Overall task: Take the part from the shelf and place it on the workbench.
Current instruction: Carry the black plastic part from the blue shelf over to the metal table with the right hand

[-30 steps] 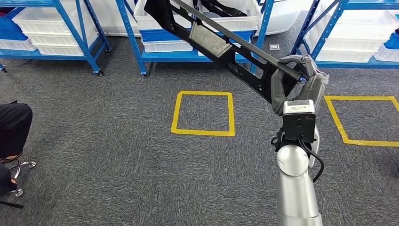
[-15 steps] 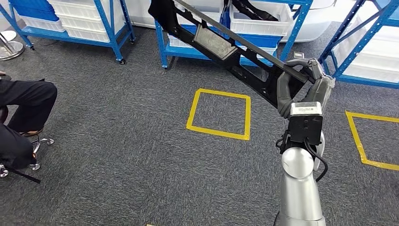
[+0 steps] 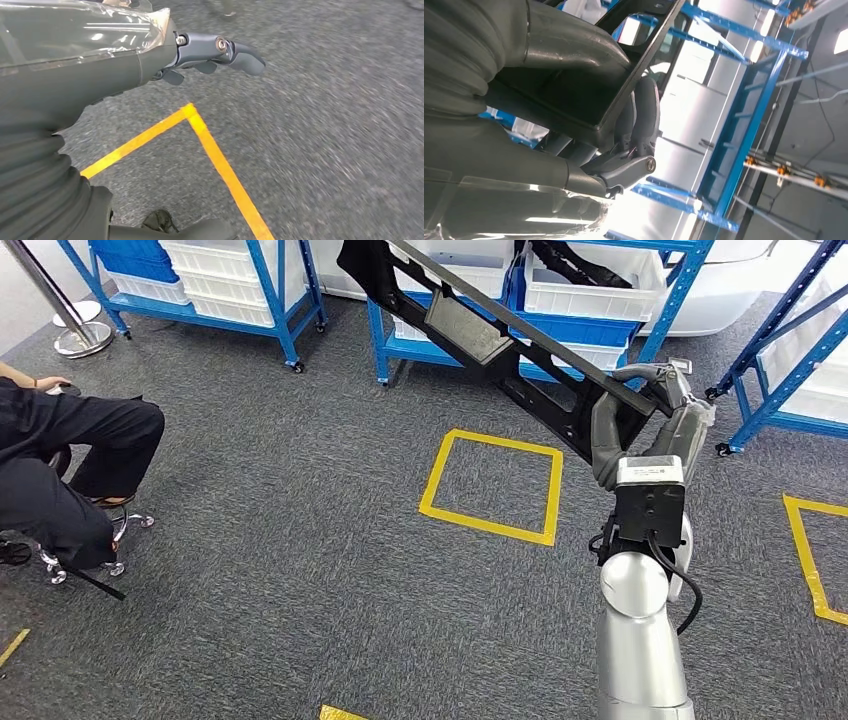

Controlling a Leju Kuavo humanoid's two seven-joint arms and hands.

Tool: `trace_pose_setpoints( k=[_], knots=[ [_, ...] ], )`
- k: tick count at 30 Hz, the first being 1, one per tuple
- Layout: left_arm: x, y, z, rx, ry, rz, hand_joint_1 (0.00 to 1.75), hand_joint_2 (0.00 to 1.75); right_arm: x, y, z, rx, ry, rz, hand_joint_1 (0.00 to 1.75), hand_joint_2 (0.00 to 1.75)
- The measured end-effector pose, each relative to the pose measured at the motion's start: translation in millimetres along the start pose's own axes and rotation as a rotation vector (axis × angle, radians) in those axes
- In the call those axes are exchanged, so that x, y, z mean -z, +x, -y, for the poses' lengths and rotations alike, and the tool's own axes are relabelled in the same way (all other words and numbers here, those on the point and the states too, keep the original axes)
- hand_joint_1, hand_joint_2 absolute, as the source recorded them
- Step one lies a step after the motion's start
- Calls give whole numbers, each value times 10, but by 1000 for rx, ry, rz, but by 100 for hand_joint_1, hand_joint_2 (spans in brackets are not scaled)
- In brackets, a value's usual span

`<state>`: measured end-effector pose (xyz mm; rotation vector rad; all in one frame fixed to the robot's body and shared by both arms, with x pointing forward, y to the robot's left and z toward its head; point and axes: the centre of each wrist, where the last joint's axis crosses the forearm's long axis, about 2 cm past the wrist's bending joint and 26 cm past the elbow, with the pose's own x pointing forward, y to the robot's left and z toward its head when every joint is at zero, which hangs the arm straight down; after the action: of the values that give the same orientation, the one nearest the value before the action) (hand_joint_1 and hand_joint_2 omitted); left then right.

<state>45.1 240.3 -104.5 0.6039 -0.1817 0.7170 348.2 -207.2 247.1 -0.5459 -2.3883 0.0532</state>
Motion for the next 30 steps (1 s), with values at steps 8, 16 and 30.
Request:
trace_pose_setpoints(
  k=[8, 16, 30],
  knots=[
    [-18, 14, 23, -12, 38, -47, 0, 175, 106, 78, -81, 40, 29, 23, 175, 175],
    [-67, -17, 59, -26, 69, -90, 0, 175, 157, 101, -173, 74, 55, 28, 175, 175],
    [-177, -101, 129, -37, 110, -180, 0, 175, 325, 354, -620, 183, 134, 69, 175, 175]
  ],
)
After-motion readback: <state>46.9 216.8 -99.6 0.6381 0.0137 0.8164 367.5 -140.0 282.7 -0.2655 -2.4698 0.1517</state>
